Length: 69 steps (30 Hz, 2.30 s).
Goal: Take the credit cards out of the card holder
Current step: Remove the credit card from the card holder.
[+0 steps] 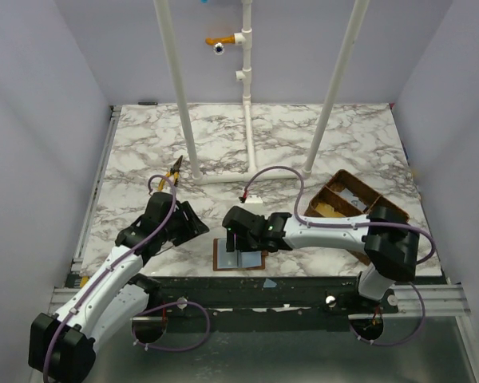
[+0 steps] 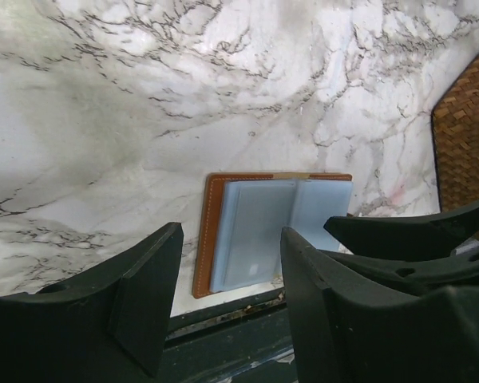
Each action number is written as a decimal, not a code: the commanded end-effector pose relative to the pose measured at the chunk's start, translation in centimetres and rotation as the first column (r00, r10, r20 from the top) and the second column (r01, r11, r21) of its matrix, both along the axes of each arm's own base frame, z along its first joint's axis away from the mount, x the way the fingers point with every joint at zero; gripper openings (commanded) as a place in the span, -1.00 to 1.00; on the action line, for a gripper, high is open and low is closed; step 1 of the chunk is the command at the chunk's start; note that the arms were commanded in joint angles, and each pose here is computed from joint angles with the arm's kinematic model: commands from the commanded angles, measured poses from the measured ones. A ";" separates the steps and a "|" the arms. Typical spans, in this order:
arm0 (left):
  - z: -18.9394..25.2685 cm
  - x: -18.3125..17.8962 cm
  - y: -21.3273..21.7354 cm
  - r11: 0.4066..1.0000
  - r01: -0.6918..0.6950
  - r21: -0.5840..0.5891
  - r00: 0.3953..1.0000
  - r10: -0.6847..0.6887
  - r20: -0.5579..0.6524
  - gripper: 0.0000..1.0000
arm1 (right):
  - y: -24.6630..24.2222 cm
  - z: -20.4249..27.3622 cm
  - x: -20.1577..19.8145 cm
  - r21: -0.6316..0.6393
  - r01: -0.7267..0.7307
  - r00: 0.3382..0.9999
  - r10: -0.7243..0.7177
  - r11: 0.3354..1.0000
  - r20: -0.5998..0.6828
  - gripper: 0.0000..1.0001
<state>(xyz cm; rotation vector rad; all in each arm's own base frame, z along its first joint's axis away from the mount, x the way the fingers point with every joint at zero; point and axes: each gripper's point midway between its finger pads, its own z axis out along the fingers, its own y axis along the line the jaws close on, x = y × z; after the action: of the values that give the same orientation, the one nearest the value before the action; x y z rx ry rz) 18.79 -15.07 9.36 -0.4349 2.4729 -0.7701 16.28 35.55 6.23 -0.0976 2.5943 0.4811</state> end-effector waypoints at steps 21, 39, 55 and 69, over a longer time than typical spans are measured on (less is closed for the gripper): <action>0.0 0.3 -0.6 0.997 0.068 -0.020 0.998 -0.069 -0.001 0.01 | 1.5 -3.9 0.1 -0.119 -0.032 0.999 0.032 0.992 0.001 0.16; -1.1 -0.6 -1.3 0.993 0.094 -0.066 0.994 -0.097 -0.044 -0.19 | -1.9 -6.4 -1.3 -0.166 0.005 0.999 -0.012 0.986 -0.038 -0.61; -3.1 -2.1 -2.9 0.987 0.145 -0.075 0.982 -0.153 -0.111 -0.63 | -2.3 -7.5 -1.9 -0.148 -0.001 0.998 -0.010 0.989 -0.070 -0.80; -4.7 -3.1 -6.4 0.969 0.235 -0.076 0.956 -0.245 -0.159 -0.86 | -2.1 -7.2 -2.0 -0.095 0.001 0.996 -0.009 0.996 -0.087 -0.81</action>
<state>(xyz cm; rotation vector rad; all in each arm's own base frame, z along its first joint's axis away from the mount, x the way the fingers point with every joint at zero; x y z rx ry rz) 15.29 -20.01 4.30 -0.2556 2.7257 -0.8975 16.07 35.89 1.88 -0.0695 2.6033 0.4752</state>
